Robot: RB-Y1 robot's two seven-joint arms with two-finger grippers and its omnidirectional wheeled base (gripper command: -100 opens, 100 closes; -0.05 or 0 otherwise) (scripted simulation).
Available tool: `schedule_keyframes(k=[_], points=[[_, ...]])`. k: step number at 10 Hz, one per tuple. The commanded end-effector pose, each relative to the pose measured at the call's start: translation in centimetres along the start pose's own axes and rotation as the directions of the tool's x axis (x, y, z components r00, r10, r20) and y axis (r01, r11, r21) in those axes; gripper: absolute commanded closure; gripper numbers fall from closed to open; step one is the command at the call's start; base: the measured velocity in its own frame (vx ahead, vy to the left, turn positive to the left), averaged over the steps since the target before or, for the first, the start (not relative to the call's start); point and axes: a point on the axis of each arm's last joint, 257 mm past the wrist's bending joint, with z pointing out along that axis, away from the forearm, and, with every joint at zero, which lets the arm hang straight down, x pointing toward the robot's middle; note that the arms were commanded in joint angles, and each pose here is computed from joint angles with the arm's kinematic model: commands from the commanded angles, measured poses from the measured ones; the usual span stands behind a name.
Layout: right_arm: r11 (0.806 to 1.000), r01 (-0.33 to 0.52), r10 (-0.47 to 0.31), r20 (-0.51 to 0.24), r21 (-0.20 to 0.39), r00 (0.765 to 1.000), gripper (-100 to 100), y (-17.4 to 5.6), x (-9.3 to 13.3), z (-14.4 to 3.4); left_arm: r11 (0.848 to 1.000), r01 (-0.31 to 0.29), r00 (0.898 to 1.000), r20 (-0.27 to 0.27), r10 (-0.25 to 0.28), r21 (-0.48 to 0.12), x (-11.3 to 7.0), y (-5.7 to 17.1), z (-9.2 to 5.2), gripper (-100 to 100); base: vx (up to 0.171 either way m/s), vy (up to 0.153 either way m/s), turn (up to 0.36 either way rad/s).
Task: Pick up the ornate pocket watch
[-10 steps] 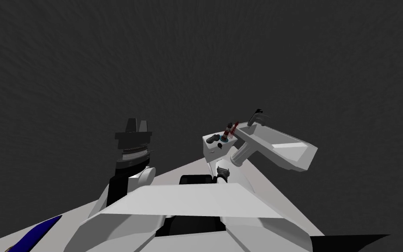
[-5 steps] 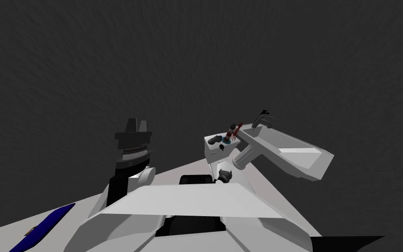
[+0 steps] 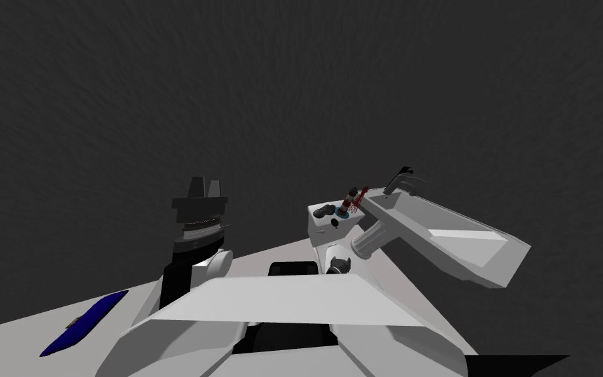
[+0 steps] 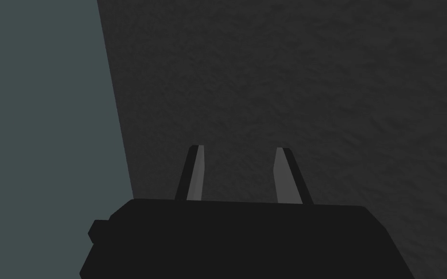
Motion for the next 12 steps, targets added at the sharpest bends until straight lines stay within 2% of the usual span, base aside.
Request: schedule_keyframes(k=[1, 2, 3, 4, 5, 6, 7, 8, 9, 10, 11, 12], points=[[0.998, 0.037, -0.037, 0.003, 0.047, 0.999, -100, -1.1, 0.5, -0.2, 1.000, 0.000, 1.000, 0.000, 0.000, 0.000, 0.0, 0.0, 0.0, 0, 0.023, -0.012, 0.093], [0.998, 0.037, -0.037, 0.001, 0.055, 0.999, -100, -1.3, 0.5, -0.2, 1.000, 0.000, 1.000, 0.000, 0.000, 0.000, 0.0, 0.0, 0.0, 0, 0.009, -0.007, 0.011], [0.991, 0.097, -0.100, 0.024, 0.092, 0.995, -100, -1.9, 0.6, -0.5, 1.000, 0.000, 1.000, 0.000, 0.000, 0.000, 0.0, 0.0, 0.0, 0, 0.018, -0.007, 0.196], [0.989, 0.100, -0.103, 0.017, 0.113, 0.995, -100, -2.5, 0.9, -0.6, 1.000, 0.000, 1.000, 0.000, 0.000, 0.000, 0.0, 0.0, 0.0, 0, 0.022, -0.014, 0.075], [0.979, 0.147, -0.155, 0.044, 0.141, 0.987, -100, -2.8, 0.6, -0.9, 1.000, 0.000, 1.000, 0.000, 0.000, 0.000, 0.0, 0.0, 0.0, 0, 0.030, -0.013, 0.139], [0.973, 0.156, -0.163, 0.032, 0.168, 0.986, -100, -3.5, 1.0, -1.0, 1.000, 0.000, 1.000, 0.000, 0.000, 0.000, 0.0, 0.0, 0.0, 0, 0.027, -0.013, 0.072], [0.960, 0.201, -0.216, 0.055, 0.197, 0.975, -100, -3.9, 0.8, -1.4, 1.000, 0.000, 1.000, 0.000, 0.000, 0.000, 0.0, 0.0, 0.0, 0, 0.036, -0.013, 0.136], [0.953, 0.203, -0.219, 0.046, 0.225, 0.975, -100, -4.6, 1.0, -1.5, 1.000, 0.000, 1.000, 0.000, 0.000, 0.000, 0.0, 0.0, 0.0, 0, 0.032, -0.015, 0.084], [0.935, 0.247, -0.271, 0.066, 0.253, 0.960, -100, -5.0, 0.9, -1.9, 1.000, 0.000, 1.000, 0.000, 0.000, 0.000, 0.0, 0.0, 0.0, 0, 0.034, -0.012, 0.131], [0.929, 0.243, -0.269, 0.060, 0.278, 0.961, -100, -5.7, 0.9, -2.0, 1.000, 0.000, 1.000, 0.000, 0.000, 0.000, 0.0, 0.0, 0.0, 0, 0.029, -0.011, 0.076], [0.910, 0.279, -0.316, 0.078, 0.308, 0.945, -100, -6.0, 0.8, -2.5, 1.000, 0.000, 1.000, 0.000, 0.000, 0.000, 0.0, 0.0, 0.0, 0, 0.041, -0.014, 0.119], [0.904, 0.275, -0.315, 0.072, 0.328, 0.946, -100, -6.6, 0.8, -2.6, 1.000, 0.000, 1.000, 0.000, 0.000, 0.000, 0.0, 0.0, 0.0, 0, 0.033, -0.016, 0.066]])
